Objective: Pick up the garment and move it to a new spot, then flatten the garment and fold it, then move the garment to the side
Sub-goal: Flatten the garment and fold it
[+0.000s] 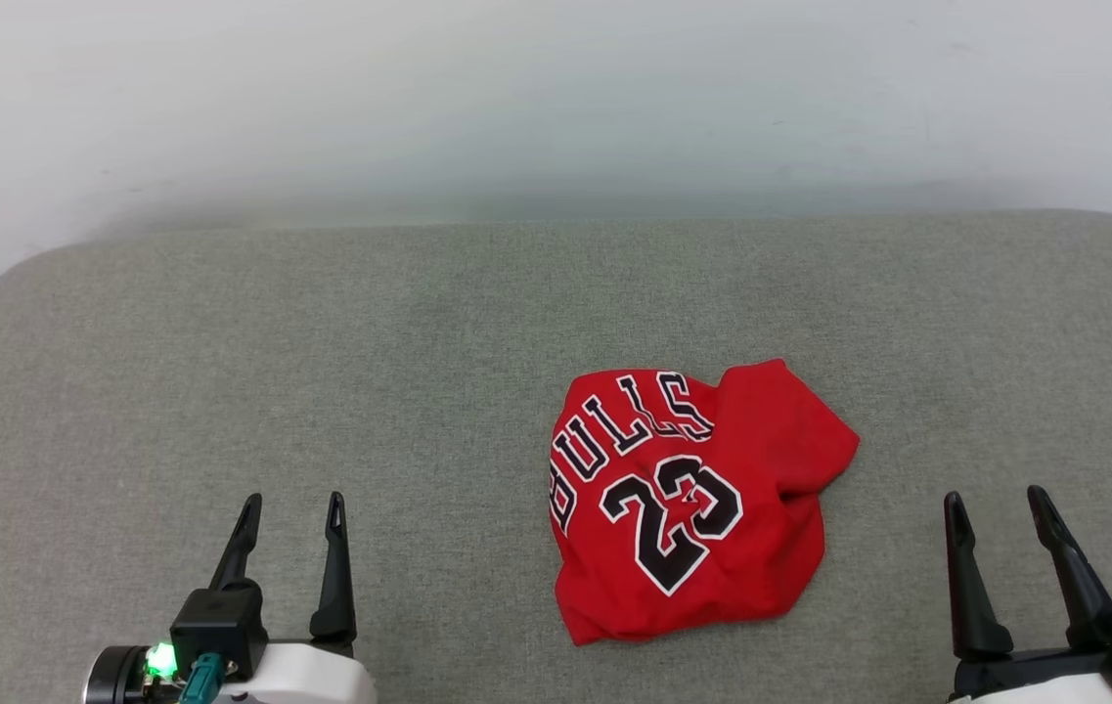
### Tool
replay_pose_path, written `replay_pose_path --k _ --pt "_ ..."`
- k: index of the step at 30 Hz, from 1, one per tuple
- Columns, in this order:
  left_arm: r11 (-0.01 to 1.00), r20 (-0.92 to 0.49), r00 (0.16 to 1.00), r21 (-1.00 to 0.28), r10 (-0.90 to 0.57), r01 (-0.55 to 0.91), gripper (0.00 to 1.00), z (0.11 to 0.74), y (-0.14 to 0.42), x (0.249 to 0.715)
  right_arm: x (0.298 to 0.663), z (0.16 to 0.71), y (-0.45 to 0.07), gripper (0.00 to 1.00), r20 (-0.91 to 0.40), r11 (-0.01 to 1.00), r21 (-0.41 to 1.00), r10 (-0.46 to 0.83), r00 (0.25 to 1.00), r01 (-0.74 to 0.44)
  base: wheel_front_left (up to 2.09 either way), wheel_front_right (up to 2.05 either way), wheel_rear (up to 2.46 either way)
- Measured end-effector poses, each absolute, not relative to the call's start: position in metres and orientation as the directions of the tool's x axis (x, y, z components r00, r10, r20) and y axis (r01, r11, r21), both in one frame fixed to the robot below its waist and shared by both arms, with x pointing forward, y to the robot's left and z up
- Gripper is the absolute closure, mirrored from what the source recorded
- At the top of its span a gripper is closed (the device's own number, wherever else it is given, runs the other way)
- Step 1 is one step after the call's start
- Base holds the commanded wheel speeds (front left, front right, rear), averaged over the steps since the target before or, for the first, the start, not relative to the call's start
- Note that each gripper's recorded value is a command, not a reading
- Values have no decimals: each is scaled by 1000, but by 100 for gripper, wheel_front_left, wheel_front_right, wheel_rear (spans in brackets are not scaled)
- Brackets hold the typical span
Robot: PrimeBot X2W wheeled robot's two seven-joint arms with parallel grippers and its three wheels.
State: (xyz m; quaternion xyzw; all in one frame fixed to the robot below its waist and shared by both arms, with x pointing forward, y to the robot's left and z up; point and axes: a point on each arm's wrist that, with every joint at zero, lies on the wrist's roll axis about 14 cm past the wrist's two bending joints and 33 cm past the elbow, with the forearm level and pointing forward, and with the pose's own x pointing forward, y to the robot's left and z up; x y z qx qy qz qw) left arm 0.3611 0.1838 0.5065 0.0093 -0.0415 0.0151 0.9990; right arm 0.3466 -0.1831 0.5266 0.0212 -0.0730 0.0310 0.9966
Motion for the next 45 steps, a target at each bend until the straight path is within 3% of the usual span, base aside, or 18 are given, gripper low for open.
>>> replay_pose_path --k 4,13,20,26,29,33,37,45 --pt "999 80 996 13 34 -35 0 505 185 360 350 535 -186 0 174 998 34 51 983 -58 0 0 0" --pt "999 70 997 4 35 -35 0 502 185 364 392 632 -188 0 445 993 -100 107 889 -69 0 0 0" --pt "999 62 997 -1 42 -42 0 499 187 372 441 640 -171 0 393 937 -286 307 867 -202 0 0 0" --pt "999 60 997 -8 49 -49 0 498 189 380 486 597 -161 0 46 861 -343 414 909 -375 0 0 0" --pt "998 63 996 -13 55 -54 0 498 190 386 494 555 -160 0 -230 829 -299 418 879 -473 0 0 0" --pt "998 56 996 -27 63 -62 0 495 191 395 492 506 -163 0 -542 786 -235 382 749 -571 0 0 0" --pt "997 50 996 -32 69 -67 0 490 192 406 480 455 -162 0 -764 772 -119 331 554 -625 0 0 0" --pt "995 21 995 -30 95 -95 0 477 199 419 466 378 -154 0 -918 731 -25 253 305 -682 0 0 0"
